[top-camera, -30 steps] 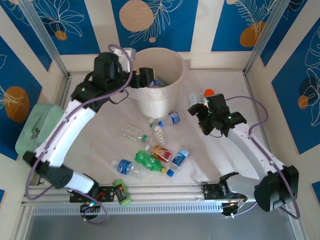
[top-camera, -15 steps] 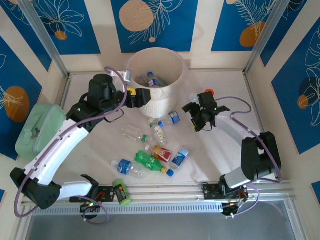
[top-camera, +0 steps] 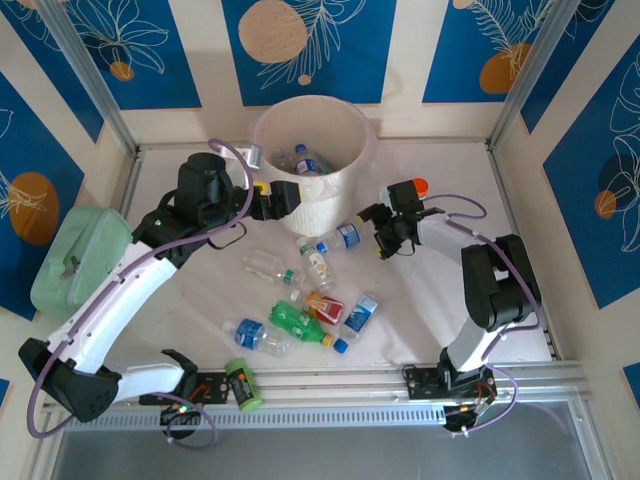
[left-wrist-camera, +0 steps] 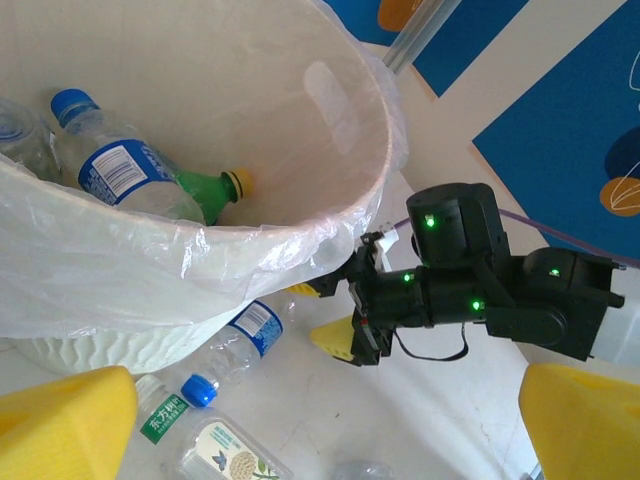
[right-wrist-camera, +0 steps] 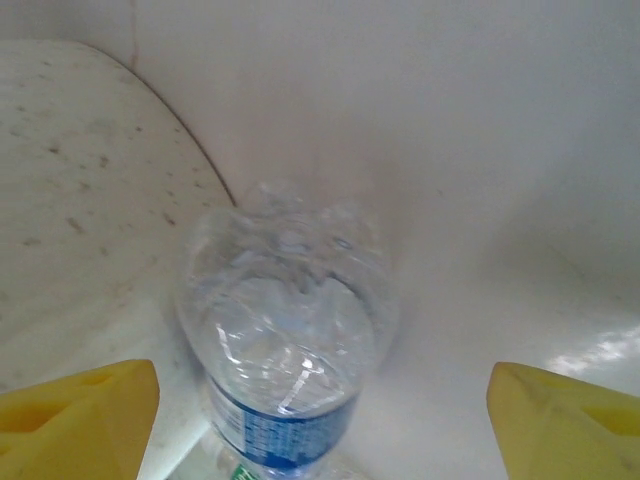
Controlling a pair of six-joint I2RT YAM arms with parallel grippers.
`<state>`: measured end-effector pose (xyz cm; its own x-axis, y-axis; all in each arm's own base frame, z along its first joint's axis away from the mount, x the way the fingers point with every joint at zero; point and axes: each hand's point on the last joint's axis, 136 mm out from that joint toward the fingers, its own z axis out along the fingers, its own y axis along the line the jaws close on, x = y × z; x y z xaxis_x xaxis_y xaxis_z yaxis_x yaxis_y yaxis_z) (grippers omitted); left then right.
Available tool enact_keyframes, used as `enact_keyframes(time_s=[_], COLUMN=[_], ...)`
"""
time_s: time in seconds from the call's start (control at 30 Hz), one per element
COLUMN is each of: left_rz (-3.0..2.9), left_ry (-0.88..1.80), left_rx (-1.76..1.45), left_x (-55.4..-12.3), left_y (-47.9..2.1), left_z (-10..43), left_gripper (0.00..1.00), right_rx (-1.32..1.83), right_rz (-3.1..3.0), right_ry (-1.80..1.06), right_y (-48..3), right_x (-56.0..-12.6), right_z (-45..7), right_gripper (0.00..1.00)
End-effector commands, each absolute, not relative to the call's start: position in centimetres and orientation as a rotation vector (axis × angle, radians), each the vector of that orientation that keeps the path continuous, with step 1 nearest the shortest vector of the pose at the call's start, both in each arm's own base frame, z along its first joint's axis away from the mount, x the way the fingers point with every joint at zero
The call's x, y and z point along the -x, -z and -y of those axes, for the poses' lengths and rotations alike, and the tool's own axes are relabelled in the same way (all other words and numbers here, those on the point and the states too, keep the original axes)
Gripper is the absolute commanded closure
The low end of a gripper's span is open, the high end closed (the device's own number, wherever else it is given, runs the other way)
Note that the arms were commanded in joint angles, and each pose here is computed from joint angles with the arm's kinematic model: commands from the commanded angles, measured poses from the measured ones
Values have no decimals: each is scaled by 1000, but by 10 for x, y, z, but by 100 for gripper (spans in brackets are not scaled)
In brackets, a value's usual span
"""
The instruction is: Put the plastic bottles in the bin
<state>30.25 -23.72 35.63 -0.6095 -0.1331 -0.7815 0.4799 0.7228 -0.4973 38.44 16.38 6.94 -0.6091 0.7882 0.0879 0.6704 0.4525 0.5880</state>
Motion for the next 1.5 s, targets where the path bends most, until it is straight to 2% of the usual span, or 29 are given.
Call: enact_keyframes(time_s=[0.0, 0.47, 0.67, 0.9, 1.23, 1.47], left_rz=[-2083, -2097, -2098, -2106, -2107, -2106], left_ry=[879, 856, 864, 858, 854, 856], left_rx=[-282, -292, -290, -286, -286, -282], left_x=[-301, -303, -303, -302, -303, -303], left_y=[-345, -341, -342, -341, -342, -344], left_z=[237, 236, 236, 234, 234, 234], left_gripper=[5, 10, 11, 12, 12, 12], right_rx=[-1337, -1416, -1457, -1451, -1472, -1425], right_rz=[-2493, -2566, -2581, -2596, -2603, -2593], right_ry=[-895, -823, -798, -775, -727, -697], right_y=[-69, -49, -39, -39, -40, -52], right_x=[-390, -396, -393, -398, -394, -389], right_z=[-166, -170, -170, -174, -168, -161], right_gripper=[16, 17, 22, 22, 39, 42])
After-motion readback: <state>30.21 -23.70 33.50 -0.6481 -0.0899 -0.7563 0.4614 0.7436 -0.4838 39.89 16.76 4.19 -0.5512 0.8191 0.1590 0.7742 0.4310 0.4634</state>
